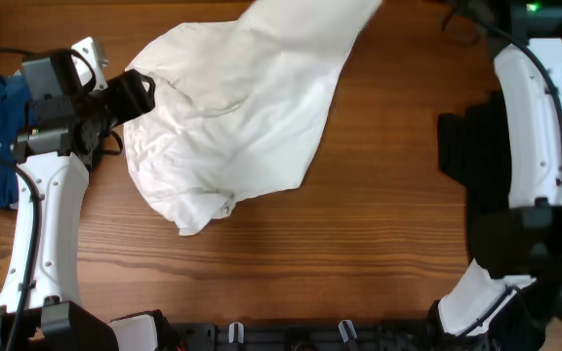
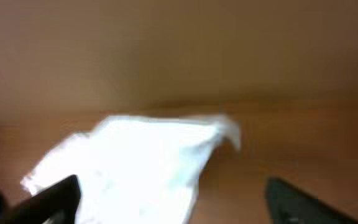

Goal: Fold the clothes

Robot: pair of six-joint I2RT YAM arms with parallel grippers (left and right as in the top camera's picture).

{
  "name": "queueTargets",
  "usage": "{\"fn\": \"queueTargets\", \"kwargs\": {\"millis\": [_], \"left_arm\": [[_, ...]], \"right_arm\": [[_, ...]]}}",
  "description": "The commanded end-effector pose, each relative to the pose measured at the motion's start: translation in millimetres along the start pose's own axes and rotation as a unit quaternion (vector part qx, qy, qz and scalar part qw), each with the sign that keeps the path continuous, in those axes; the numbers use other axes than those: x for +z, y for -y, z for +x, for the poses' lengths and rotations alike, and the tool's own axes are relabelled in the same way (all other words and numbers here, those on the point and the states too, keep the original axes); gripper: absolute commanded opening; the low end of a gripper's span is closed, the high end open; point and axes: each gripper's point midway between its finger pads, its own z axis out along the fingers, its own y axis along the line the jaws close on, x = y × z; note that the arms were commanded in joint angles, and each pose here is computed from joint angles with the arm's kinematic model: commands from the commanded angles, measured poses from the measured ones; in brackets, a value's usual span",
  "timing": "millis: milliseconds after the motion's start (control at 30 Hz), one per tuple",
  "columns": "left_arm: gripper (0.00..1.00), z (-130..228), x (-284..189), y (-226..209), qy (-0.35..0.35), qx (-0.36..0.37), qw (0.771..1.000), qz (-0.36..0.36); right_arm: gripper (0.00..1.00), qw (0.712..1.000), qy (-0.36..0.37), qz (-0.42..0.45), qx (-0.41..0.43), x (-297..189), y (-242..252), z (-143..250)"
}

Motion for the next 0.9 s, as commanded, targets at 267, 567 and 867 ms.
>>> {"fn": "queueTargets", "kwargs": {"millis": [267, 567, 867], "left_arm": [[0.8, 52, -6, 12, -0.099, 0.069, 0.993, 0.003], [0.79, 103, -4, 12, -0.183, 0.068, 0.981, 0.0], [0.73, 156, 19, 12, -0.227, 0.087, 0.97, 0.012]], "right_arm": [[0.83, 0.927, -0.355, -0.025, 0.121, 83, -55, 294], [0.59, 0.915, -0.323, -0.001, 0.242, 110, -74, 349], [0.04, 0.982, -0.165, -0.054, 0.081, -26, -103, 149]]}}
